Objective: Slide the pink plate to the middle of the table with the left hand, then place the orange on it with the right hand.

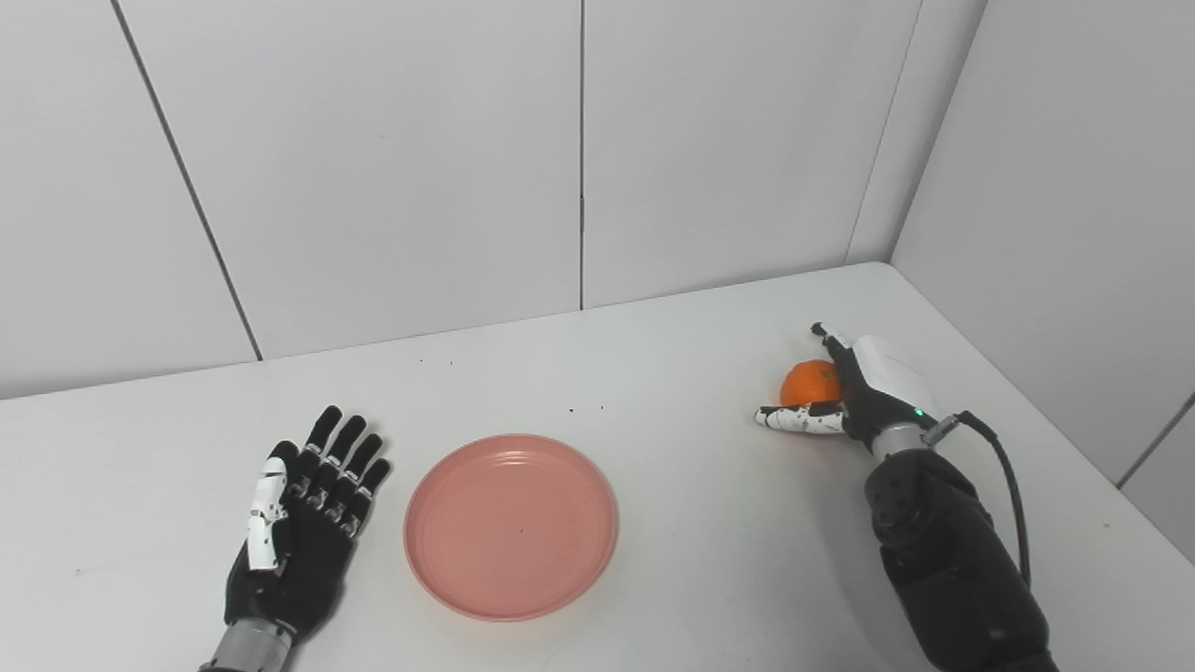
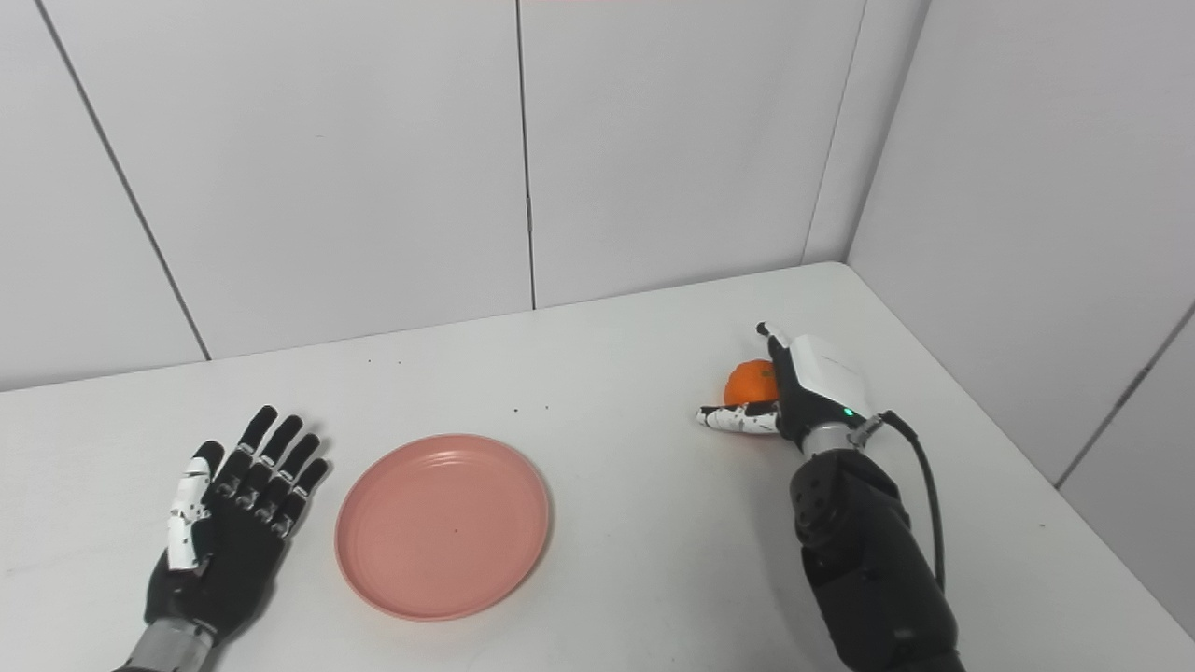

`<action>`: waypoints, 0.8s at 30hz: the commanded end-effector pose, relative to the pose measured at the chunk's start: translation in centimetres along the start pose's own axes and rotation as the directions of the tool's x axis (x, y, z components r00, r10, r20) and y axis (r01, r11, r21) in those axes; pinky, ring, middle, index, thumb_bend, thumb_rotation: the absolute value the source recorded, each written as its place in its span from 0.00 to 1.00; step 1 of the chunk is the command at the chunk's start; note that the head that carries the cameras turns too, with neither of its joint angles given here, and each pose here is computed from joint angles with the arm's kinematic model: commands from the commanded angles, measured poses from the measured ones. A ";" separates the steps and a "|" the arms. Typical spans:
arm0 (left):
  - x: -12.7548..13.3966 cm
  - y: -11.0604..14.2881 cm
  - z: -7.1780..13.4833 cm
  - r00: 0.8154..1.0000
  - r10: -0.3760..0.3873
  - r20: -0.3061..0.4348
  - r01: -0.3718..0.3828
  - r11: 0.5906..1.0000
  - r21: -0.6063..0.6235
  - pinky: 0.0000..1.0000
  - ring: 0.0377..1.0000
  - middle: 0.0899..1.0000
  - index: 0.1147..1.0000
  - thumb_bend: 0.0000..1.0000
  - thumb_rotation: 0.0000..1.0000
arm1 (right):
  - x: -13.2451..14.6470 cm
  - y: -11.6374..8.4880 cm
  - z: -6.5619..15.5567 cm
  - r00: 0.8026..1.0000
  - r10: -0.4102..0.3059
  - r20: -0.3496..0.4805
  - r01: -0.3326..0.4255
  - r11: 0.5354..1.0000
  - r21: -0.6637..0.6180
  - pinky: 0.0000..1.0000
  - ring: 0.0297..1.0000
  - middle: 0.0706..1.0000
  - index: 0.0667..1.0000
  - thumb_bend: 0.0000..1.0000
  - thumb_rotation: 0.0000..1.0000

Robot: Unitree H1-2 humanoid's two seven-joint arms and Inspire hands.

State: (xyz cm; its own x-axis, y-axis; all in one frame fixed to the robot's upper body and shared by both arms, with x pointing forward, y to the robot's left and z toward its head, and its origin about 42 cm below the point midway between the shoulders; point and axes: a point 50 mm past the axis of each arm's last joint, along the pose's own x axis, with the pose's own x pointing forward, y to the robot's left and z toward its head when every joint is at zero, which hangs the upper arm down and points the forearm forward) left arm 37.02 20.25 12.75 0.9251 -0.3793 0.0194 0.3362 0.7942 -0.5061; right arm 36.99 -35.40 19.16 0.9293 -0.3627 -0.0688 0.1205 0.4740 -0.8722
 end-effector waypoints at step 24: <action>-1.5 1.5 -1.6 0.990 0.085 -0.112 -0.085 0.996 0.007 1.00 0.98 0.97 0.96 0.32 1.00 | 1.2 -2.9 0.7 0.998 -0.065 -0.015 0.066 0.996 0.064 0.31 0.38 0.45 0.45 0.52 0.13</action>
State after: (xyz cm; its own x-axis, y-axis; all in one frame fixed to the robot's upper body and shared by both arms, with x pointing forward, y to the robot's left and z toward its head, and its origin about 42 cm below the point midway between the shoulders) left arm 36.88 20.44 12.99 0.9235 -0.3835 0.0121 0.3376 0.7971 -0.5007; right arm 37.41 -36.39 19.87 0.9154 -0.3901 -0.0993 0.1296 0.5192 -0.8448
